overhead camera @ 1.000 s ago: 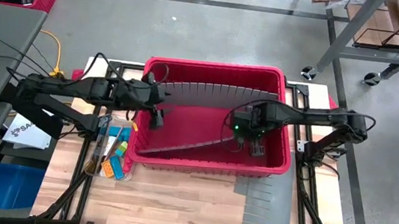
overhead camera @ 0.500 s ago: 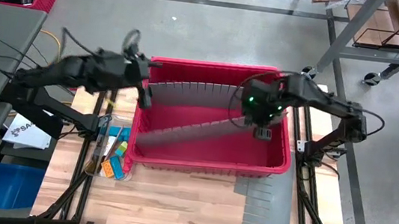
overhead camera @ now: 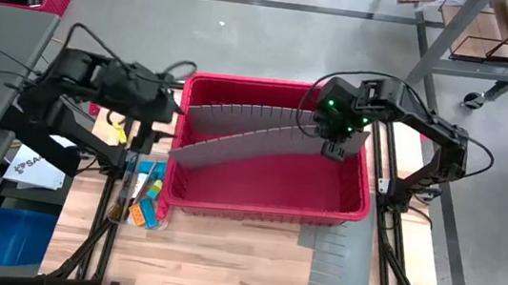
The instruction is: Sort Items/Unsort Items
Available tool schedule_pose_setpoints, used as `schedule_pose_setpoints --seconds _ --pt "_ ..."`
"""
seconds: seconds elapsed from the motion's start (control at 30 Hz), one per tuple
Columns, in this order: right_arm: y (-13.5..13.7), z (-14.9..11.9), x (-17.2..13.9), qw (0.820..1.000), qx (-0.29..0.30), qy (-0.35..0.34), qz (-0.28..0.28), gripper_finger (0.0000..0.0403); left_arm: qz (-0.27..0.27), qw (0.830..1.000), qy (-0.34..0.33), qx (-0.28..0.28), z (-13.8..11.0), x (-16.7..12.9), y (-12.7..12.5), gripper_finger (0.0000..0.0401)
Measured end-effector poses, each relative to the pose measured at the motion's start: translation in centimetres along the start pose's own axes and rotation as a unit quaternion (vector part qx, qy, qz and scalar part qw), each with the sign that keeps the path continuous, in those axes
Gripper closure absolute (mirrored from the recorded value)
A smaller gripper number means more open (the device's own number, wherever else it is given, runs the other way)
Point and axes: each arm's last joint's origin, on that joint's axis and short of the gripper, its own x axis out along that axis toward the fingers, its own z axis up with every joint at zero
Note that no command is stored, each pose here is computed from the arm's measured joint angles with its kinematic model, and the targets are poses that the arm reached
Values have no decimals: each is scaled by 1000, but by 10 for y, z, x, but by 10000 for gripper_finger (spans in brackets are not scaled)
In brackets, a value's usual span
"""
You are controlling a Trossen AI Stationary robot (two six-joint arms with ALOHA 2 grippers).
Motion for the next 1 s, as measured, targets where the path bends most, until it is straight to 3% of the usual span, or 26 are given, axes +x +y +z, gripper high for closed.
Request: schedule_pose_setpoints --seconds 0.2,0.3,0.67,0.87,0.93,1.0 --pt "-2 0 0 1000 -2 0 -3 403 -63 996 50 -26 4 35 -8 144" --pt "-2 0 0 1000 -4 1 -3 403 -47 993 96 -49 4 57 -10 144" --pt "-2 0 0 1000 -13 1 -5 403 -62 962 154 -215 7 90 -6 144" --pt "-2 0 0 1000 -13 1 -5 403 -55 959 193 -202 14 118 -7 149" --pt "-2 0 0 1000 -13 1 -3 403 -36 959 204 -192 16 125 -7 171" --pt "-2 -1 -1 1000 -13 0 -1 403 -17 960 213 -182 17 132 -6 224"
